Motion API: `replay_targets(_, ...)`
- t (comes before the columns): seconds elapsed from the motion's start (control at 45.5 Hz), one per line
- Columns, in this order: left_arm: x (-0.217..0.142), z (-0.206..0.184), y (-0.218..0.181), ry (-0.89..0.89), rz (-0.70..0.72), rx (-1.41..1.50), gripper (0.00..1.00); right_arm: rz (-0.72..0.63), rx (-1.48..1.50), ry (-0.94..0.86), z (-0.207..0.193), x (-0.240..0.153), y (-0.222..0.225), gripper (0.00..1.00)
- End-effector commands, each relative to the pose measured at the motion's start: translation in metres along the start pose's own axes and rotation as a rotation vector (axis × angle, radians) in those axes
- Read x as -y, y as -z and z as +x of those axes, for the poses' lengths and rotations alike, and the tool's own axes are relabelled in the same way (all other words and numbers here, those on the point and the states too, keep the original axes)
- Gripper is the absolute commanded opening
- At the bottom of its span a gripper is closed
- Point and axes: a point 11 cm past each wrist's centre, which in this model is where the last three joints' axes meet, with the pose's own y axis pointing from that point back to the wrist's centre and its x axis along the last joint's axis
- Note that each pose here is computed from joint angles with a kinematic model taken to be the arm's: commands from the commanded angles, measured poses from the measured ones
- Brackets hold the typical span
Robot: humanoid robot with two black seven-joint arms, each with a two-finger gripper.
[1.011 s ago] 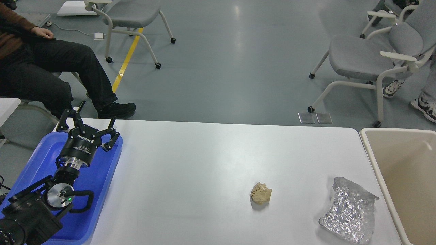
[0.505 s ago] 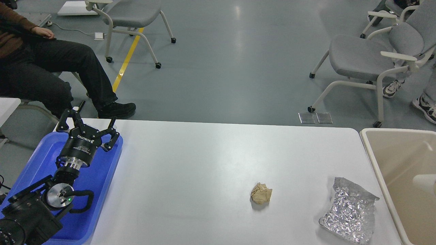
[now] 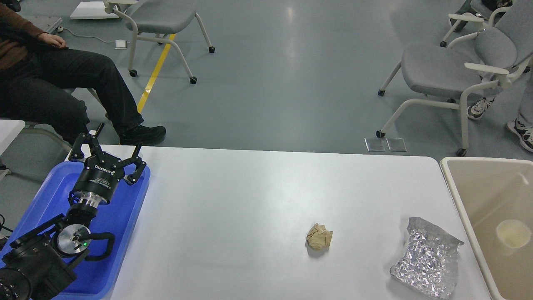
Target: Tidy desktop
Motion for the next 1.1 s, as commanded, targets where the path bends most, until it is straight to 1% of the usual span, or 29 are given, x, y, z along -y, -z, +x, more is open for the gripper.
replay_targets(0.0,0.0,0.0,0.0,-0.001,0.001,0.0,0.98,0.003,-0.007,-0.059,-0.001,-0.001,0.003,0.98)
replay_targets(0.308,0.0,0.0,0.0,0.001,0.001,0.0,0.98,0.012,0.001,-0.06,0.004,0.001,0.008,0.99)
replay_targets(0.571,0.0,0.0,0.0,-0.001,0.001,0.0,0.98,0.021,0.014,-0.051,-0.003,0.001,0.015,1.0)
replay_targets(0.747,0.0,0.0,0.0,0.001,0.001,0.0,0.98,0.019,0.133,-0.067,-0.002,0.002,0.021,1.0)
replay_targets(0.945,0.0,0.0,0.0,-0.001,0.001,0.0,0.98,0.08,0.244,-0.099,0.016,0.008,0.064,1.0)
replay_targets(1.077,0.0,0.0,0.0,0.0,0.002,-0.001,0.98,0.122,0.282,-0.084,0.029,0.01,0.088,1.0)
